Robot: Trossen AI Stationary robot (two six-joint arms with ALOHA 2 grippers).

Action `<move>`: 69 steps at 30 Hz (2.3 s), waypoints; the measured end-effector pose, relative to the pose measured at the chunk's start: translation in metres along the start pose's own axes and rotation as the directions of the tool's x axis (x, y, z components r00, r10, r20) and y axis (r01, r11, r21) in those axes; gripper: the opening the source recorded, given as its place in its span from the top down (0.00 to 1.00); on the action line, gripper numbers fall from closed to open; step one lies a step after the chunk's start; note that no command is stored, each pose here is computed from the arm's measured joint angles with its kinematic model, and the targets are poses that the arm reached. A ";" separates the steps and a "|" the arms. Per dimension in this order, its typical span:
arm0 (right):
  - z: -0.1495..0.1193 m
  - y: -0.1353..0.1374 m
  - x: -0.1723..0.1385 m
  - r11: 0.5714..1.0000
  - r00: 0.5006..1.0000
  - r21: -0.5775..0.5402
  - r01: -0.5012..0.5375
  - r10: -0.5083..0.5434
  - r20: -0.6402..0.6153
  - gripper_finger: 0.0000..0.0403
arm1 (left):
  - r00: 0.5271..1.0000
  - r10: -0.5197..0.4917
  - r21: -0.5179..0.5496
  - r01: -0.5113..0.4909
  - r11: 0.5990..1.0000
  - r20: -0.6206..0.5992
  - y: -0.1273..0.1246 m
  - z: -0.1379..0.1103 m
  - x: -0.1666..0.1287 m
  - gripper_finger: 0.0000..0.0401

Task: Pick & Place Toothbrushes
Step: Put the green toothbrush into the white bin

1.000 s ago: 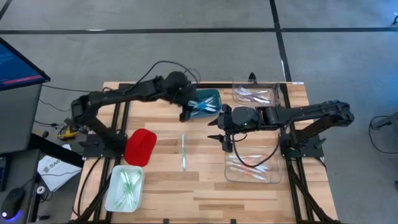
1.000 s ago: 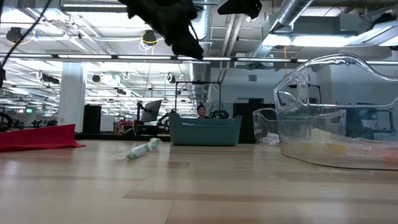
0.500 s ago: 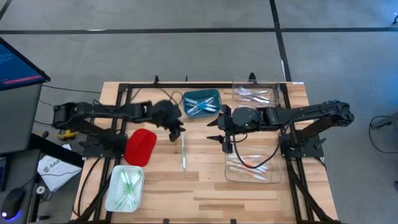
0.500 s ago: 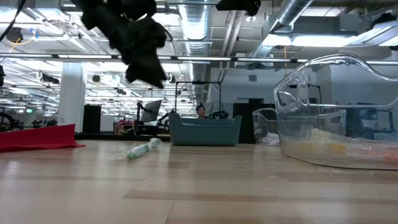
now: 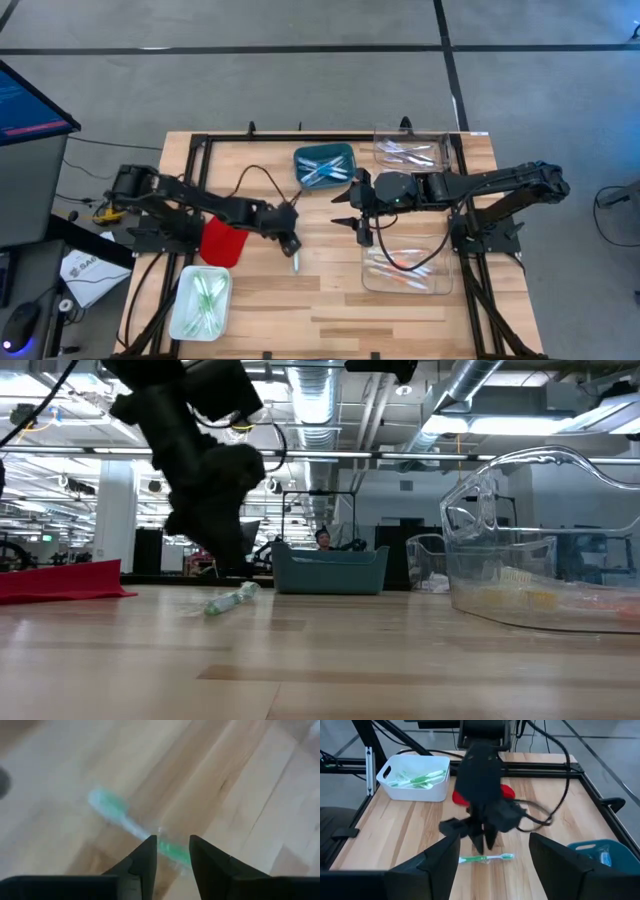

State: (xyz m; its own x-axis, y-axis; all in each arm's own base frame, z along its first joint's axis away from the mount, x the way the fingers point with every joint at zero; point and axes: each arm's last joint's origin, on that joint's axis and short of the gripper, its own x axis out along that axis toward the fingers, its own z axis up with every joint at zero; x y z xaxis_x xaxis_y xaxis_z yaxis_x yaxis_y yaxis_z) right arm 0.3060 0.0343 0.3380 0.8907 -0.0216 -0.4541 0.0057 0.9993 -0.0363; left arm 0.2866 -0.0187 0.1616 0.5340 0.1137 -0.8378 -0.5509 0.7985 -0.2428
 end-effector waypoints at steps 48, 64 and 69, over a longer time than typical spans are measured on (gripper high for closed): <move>0.002 0.000 0.000 1.000 1.000 0.021 -0.002 0.002 0.022 0.42 | 0.983 -0.098 0.401 0.153 0.903 -0.153 -0.023 -0.013 -0.010 0.60; 0.002 0.000 0.000 1.000 1.000 0.021 -0.002 0.002 0.022 0.42 | 0.996 -0.090 0.990 -0.011 0.139 0.024 -0.039 -0.013 -0.011 0.54; 0.002 0.002 0.000 1.000 1.000 0.019 -0.007 0.006 0.022 0.42 | 0.997 -0.071 0.989 -0.011 0.144 0.022 -0.032 -0.008 -0.009 0.53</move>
State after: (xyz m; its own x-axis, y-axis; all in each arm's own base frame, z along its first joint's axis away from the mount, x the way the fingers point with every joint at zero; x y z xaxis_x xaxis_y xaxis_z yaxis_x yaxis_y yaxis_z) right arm 0.3067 0.0360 0.3399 0.9003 -0.0147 -0.4350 0.0083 0.9998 -0.0165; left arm 0.2942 -0.0500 0.1731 0.5854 0.0699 -0.8077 0.5489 0.6990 0.4584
